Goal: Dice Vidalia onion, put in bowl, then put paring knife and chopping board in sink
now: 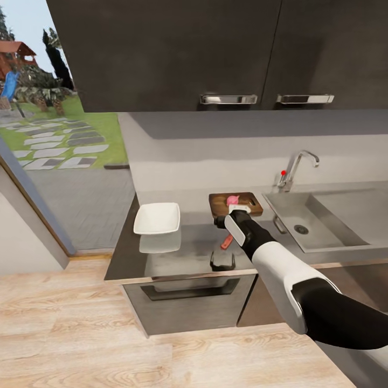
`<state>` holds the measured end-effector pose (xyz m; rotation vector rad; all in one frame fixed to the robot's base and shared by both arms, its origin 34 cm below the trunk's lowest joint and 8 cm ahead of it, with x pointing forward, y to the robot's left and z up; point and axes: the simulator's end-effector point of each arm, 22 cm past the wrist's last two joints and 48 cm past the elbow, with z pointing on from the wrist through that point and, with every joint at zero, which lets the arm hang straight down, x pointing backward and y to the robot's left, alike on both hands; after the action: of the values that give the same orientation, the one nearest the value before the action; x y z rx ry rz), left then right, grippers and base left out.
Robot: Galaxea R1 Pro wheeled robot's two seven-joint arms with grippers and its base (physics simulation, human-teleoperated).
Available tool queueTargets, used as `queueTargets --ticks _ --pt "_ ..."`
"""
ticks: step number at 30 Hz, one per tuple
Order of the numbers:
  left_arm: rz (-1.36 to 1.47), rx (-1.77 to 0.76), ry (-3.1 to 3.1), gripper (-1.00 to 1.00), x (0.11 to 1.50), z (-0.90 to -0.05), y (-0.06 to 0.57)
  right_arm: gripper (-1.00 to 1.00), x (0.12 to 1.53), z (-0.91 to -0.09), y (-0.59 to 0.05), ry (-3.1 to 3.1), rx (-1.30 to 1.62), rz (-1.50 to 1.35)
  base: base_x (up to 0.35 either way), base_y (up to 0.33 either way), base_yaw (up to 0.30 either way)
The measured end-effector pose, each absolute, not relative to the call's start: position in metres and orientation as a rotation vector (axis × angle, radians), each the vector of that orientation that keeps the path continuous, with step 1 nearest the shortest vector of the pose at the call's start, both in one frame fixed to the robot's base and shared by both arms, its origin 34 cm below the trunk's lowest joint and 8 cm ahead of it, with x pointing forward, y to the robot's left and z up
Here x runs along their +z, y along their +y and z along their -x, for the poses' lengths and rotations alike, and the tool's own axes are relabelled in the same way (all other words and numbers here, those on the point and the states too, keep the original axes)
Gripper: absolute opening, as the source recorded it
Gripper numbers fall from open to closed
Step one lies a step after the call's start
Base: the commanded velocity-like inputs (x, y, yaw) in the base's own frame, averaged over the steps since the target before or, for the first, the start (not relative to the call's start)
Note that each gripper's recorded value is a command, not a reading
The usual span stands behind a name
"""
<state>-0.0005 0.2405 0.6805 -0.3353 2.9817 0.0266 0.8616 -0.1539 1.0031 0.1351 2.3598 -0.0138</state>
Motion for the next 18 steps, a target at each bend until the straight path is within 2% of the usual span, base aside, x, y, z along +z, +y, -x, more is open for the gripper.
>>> queueTargets --ticks 18 --pt "0.335 0.027 2.982 1.0 0.68 0.001 0.241 1.0 1.001 -0.861 -0.167 2.341 -0.088 -0.183 0.001 0.001 0.0"
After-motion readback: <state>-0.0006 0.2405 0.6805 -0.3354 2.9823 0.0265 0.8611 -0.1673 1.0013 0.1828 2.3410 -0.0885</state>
